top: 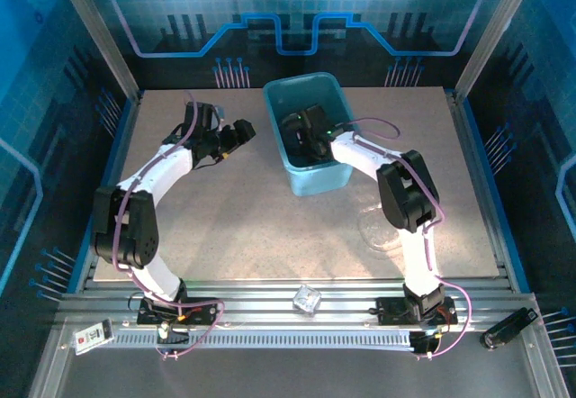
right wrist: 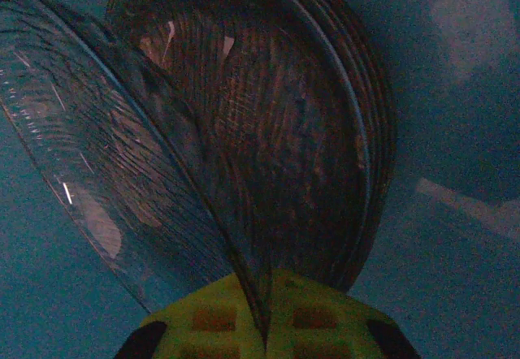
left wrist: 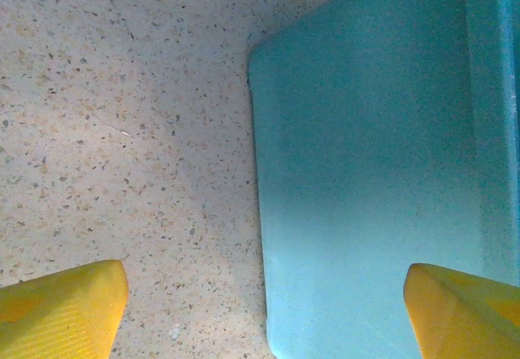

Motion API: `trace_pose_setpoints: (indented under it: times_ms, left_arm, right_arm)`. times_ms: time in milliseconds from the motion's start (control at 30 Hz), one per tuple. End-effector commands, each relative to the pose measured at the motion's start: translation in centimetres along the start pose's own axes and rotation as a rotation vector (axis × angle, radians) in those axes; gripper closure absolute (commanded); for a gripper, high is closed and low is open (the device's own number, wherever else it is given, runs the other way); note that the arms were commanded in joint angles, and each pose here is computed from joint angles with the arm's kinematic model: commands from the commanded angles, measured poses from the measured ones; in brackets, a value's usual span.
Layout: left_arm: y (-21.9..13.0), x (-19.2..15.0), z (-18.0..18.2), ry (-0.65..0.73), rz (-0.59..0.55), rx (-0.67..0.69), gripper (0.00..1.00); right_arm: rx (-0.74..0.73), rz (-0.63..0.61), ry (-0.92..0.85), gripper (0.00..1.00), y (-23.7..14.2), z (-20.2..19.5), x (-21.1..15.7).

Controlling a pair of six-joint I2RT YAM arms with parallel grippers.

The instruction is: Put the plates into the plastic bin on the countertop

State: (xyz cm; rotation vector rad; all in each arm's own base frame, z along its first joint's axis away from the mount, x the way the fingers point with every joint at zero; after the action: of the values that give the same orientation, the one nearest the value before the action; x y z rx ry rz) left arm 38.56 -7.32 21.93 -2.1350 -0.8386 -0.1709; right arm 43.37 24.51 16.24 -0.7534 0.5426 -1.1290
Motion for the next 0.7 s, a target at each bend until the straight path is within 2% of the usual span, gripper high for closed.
trace_pose_setpoints:
  times_ms: [0,267,667]
  left_arm:
    - [-0.23,0.25,-0.02,0.011,0.023,-0.007,0.12]
    - [-0.43,0.03,0.07,0.007,0.032,-0.005,0.12]
    - [-1.1,-0.2,0.0,-0.004,0.024,-0.004,0.11]
  right_arm:
    - [-0.035,-0.012,0.044,1.0,0.83,-0.18,0.12]
    - [-0.077,-0.026,0.03,1.0,1.34,-0.59,0.18]
    - [-0.074,-0.039,0.036,0.77,1.66,-0.42,0.42]
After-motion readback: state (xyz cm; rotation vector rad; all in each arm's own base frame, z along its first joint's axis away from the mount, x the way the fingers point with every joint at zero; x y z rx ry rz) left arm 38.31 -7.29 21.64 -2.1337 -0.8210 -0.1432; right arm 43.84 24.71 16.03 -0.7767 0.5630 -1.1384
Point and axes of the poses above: each hand's point on the last joint's axis, 136 mm out from that joint toward the fingers, its own y axis out along the fingers, its own z axis along the line the jaws close on, x = y × z, the point moved 10 cm from there along -y, back along the fingers, and after that the axes turned 1 degree about y, right-handed, at the moved point
